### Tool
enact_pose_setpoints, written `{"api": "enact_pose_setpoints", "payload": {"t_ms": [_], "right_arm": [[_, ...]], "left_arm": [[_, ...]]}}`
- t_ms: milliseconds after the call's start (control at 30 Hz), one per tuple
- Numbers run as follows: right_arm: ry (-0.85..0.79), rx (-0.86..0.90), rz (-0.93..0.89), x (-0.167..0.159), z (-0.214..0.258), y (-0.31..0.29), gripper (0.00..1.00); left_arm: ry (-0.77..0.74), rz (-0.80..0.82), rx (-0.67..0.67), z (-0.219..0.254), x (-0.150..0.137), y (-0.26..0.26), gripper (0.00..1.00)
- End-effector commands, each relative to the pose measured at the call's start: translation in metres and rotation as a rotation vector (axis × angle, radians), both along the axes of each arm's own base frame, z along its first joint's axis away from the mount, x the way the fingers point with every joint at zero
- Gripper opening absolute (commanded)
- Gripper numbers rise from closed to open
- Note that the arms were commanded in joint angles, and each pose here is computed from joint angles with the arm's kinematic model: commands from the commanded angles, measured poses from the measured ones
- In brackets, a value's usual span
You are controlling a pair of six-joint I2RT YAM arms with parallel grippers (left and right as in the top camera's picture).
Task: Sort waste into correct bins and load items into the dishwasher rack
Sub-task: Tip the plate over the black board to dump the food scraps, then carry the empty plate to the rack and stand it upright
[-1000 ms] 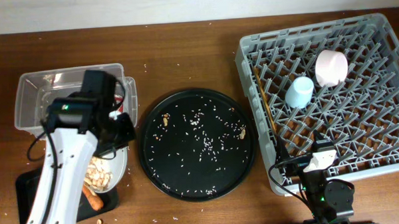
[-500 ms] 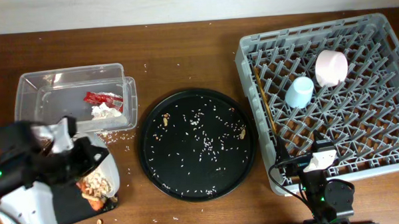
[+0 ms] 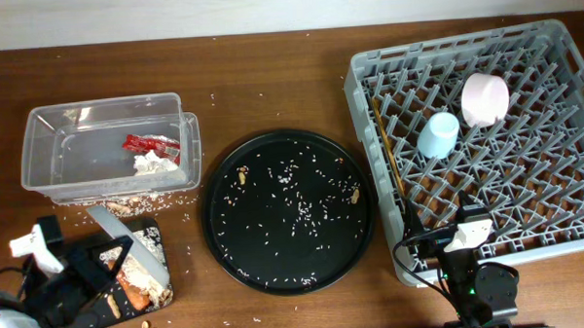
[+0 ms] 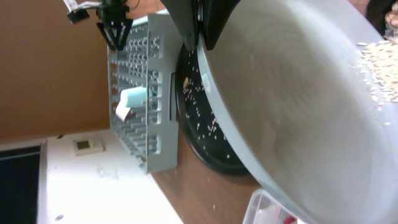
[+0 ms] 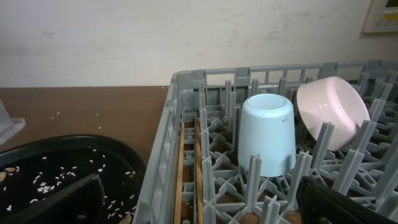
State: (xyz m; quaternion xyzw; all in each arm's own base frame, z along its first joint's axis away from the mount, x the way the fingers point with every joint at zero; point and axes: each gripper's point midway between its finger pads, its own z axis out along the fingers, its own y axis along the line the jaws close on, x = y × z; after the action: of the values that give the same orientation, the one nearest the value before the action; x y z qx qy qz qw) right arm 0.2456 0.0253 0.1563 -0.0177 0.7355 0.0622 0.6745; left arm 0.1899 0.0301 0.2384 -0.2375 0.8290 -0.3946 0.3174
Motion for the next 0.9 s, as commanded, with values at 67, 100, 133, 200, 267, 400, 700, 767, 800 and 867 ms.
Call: {"api": "enact_pose_setpoints", "payload": {"t_ms": [67,100,133,200,267,400,700,767,800,867], "right_arm": [[0.003,0.004,0.001,0.0,-0.002,0.0,0.98],[0.004,0.004,0.001,0.0,-0.002,0.0,0.98],[0.003,0.004,0.001,0.0,-0.002,0.0,0.98],[0.003,0.004,0.001,0.0,-0.002,0.0,0.98],[0.003,0.004,0.001,0.0,-0.002,0.0,0.98],[0.003,0.004,0.001,0.0,-0.002,0.0,0.98],[0.003,0.004,0.001,0.0,-0.002,0.0,0.98],[0.003,0.004,0.001,0.0,-0.002,0.0,0.98],[0.003,0.004,0.001,0.0,-0.002,0.0,0.98],[0.003,0.004,0.001,0.0,-0.002,0.0,0.98]], "left_arm": [[-0.119,-0.009,0.055,0.01,0.003,0.003,0.0],[-0.133,-0.007,0.052,0.012,0.004,0.003,0.0],[-0.145,-0.006,0.051,0.014,0.006,0.004,0.0],[-0.13,-0.01,0.061,0.011,0.004,0.004,0.0],[-0.013,-0.038,0.125,-0.01,-0.007,0.007,0.0],[-0.013,0.017,0.029,-0.011,-0.001,0.007,0.0],[-0.16,0.072,-0.051,0.014,0.018,0.014,0.0],[-0.282,0.035,-0.084,0.035,0.025,0.006,0.0],[-0.329,0.004,-0.093,0.044,0.029,0.0,0.0],[-0.403,-0.119,-0.087,0.059,0.037,-0.021,0.0]]}}
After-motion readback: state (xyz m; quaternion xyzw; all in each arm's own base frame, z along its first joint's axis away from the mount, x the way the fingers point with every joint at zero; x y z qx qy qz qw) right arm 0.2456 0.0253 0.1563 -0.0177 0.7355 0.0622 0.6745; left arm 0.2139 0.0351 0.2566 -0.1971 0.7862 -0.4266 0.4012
